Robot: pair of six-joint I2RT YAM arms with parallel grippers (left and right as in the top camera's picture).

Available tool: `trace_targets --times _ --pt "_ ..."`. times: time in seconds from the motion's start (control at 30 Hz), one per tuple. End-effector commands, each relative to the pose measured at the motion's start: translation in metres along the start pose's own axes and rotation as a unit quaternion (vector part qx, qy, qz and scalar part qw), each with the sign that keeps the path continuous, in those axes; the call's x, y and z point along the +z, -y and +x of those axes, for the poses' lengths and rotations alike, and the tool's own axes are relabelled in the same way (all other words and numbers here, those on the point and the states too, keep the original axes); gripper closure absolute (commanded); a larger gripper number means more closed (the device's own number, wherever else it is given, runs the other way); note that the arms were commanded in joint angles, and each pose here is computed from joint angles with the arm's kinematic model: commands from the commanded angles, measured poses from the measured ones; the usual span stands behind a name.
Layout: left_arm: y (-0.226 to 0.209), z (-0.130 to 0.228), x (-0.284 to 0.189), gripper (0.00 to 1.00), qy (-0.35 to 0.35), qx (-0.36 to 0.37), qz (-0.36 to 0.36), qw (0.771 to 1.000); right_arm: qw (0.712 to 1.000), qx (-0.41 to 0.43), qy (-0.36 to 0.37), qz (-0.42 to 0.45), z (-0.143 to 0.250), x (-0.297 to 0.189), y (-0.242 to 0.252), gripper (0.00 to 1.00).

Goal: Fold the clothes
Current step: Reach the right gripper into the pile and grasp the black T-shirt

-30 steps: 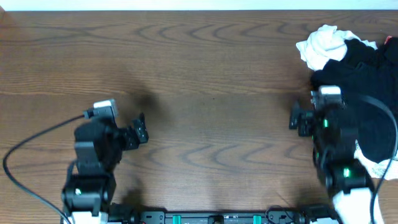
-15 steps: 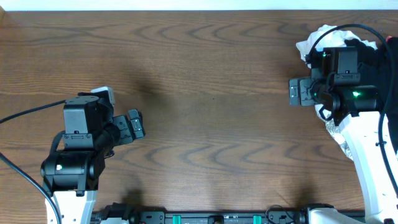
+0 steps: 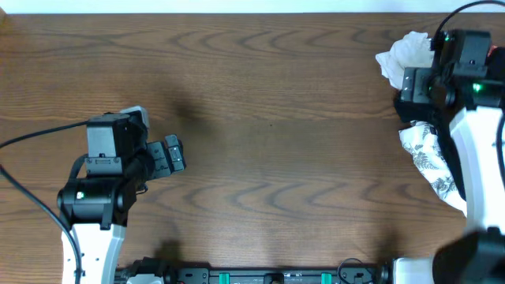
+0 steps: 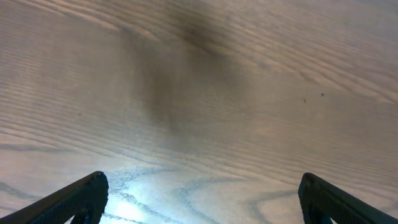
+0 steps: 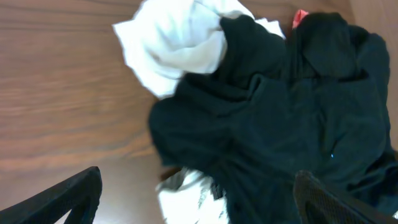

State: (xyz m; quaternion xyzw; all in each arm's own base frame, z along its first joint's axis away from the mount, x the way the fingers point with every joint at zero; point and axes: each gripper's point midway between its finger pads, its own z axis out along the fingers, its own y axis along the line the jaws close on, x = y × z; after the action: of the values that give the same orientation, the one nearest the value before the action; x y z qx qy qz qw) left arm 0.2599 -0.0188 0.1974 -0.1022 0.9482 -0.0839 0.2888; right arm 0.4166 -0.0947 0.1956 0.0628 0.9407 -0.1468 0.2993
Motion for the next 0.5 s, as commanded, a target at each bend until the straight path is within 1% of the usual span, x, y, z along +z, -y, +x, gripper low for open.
trace_targets --times 0.0,0.23,0.47 --pt "0.002 -0.004 0.001 0.02 -0.001 -0.004 0.000 1.000 0.999 -0.018 -0.035 0.021 0.010 0.038 0.005 0.04" --pt "0.001 -0.004 0.003 0.02 -0.005 -0.004 -0.001 1.000 0.994 -0.059 -0.091 0.014 0.038 0.109 -0.017 0.07" --pt "0.001 -0.004 0.003 0.02 -0.005 -0.004 -0.001 1.000 0.991 -0.055 -0.122 0.014 0.062 0.152 -0.030 0.08"
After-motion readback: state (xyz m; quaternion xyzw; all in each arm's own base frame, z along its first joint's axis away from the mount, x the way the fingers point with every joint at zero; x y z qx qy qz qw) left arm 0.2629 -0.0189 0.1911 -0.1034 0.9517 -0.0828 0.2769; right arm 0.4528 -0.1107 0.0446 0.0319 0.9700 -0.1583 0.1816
